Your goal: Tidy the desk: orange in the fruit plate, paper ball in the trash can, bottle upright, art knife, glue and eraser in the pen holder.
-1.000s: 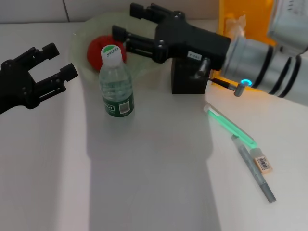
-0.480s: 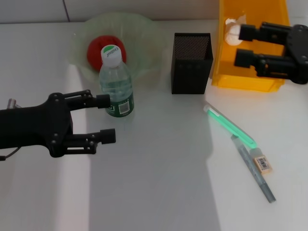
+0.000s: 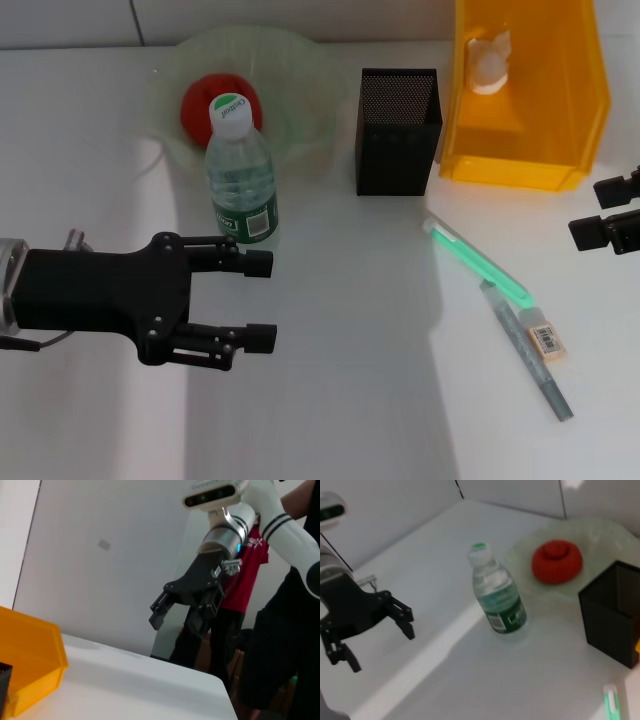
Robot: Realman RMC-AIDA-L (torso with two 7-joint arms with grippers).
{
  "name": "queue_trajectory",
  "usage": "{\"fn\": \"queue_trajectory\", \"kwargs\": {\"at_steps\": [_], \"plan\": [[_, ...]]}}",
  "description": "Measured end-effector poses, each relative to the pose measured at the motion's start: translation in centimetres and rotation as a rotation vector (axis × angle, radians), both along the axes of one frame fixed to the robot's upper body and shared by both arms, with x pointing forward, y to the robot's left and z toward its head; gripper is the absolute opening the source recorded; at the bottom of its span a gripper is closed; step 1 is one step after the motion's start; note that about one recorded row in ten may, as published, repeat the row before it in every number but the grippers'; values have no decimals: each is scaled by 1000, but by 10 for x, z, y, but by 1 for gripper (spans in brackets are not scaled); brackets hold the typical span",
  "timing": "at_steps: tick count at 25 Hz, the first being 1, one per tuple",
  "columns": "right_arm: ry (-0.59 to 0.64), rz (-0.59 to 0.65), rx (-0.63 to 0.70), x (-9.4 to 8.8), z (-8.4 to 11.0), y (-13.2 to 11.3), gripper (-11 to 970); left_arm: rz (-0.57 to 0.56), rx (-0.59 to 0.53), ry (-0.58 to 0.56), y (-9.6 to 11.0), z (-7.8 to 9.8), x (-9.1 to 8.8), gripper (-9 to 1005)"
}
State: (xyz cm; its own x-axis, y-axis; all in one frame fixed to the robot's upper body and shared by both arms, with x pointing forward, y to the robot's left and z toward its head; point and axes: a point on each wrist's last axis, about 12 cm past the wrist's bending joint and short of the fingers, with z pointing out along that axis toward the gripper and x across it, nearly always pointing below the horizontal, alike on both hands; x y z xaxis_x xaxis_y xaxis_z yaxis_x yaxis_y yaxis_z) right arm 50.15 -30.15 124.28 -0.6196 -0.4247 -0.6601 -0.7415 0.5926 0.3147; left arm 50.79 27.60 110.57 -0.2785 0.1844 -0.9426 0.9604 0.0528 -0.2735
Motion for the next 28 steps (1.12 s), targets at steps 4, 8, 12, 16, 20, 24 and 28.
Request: {"fn": "queue_trajectory", "kwargs": {"at_steps": [4,8,12,16,20,24,28], "plan": [[134,-11,-210,21,8,23,740,-33,33,20,-5,-2,1,796],[209,-29,-366,43,-3,45,740,-43,45,29,-8,-5,0,796],[194,-80,-484,63,-18,64,739,-37,47,24,-12,-7,0,796],[168,-82,-552,77,-35,84,739,-6,77,15,-15,-12,4,796],[151,-85,-559,88,-44,94,739,18,96,2,-16,-15,7,796],[154,-90,-558,96,-55,100,739,49,115,-4,-15,-18,8,796],[151,-78,-566,102,-69,108,739,55,115,-4,-15,-19,8,796]]}}
